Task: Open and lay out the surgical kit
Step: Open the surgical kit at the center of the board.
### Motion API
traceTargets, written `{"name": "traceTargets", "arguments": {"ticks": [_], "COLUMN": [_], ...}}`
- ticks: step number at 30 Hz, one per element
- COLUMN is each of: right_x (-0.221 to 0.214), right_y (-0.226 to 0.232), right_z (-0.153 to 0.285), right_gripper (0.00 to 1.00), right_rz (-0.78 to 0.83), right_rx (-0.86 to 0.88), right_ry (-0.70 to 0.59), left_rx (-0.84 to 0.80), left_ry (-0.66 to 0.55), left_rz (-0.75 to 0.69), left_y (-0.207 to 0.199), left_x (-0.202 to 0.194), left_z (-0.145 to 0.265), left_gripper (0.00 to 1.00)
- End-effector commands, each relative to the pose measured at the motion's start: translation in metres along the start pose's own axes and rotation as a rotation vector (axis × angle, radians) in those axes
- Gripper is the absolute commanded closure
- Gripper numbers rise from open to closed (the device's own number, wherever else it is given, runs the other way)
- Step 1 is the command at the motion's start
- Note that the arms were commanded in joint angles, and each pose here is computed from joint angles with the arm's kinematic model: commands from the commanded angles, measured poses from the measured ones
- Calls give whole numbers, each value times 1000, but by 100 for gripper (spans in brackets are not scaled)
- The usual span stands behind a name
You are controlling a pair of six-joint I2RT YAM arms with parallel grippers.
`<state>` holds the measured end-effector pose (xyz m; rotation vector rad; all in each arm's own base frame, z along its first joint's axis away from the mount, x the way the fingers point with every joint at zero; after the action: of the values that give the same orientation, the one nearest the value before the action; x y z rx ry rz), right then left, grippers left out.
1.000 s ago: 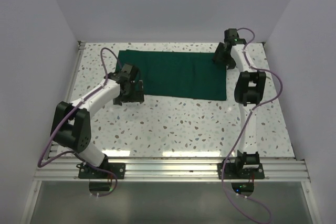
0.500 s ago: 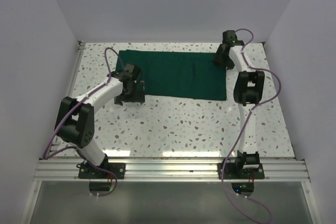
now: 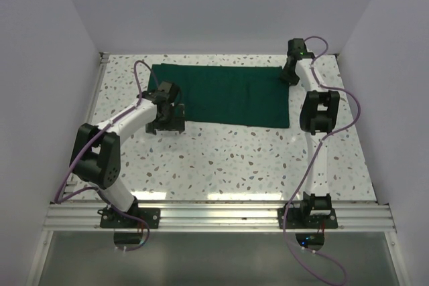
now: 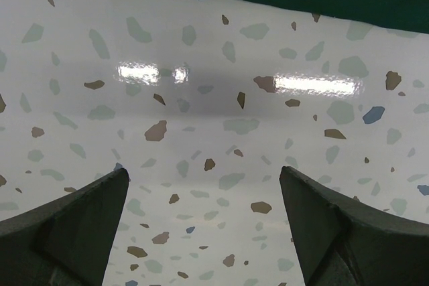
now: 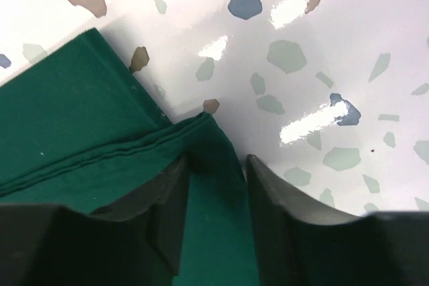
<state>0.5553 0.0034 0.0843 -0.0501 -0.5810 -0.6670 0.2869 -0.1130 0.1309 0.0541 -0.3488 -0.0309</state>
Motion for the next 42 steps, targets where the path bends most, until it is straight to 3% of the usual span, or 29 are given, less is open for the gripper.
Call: {"name": "traceTargets", "arguments": {"ticks": [1,3,6,7,15,27,38,39,42], "right_x": [-16,-18,-19,-19,-6,41,44,41,31], "right_y": [0,2,3,4,2,-1,-4,-3,0], "right_z": [-31,-35,-37,-36,-17,77,116,115,119], "right_gripper": [60,66,88,100,100,98,92,100,100], "right_rz": [-37,-49,-59,-57,-33,21,51,53,64], "right_rx": [16,31,40,43,34,56,104,113,137], "right_ry": [47,65,68,65,29,-100,-85,-65,-42], "left_rx": [5,7,9,11,3,-25,-32,-30,-17], "left_ry": [-34,-33,-30,-31,-34,-62,-105,-106,-123], "left_rz": [-13,-16,-18,-20,-20,6,11,9,13], "left_y": [0,0,0,0,-3,-8,-10,-9,-6], "left_x": [9,8,8,9,16,16,14,13,12], "left_z": [6,7,7,6,7,14,30,32,38], "left_gripper": [0,0,0,0,0,0,0,0,0]}}
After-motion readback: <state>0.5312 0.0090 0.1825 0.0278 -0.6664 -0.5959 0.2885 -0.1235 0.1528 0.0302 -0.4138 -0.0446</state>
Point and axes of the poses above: each gripper's point midway between its finger pads, its own z axis back along the fingers, its own y axis along the line the jaws close on, x = y × z, the point moved 7 cm from there along z, back along the fingers, and after that the axes turned 7 degrees about -z, right-handed, at the moved point
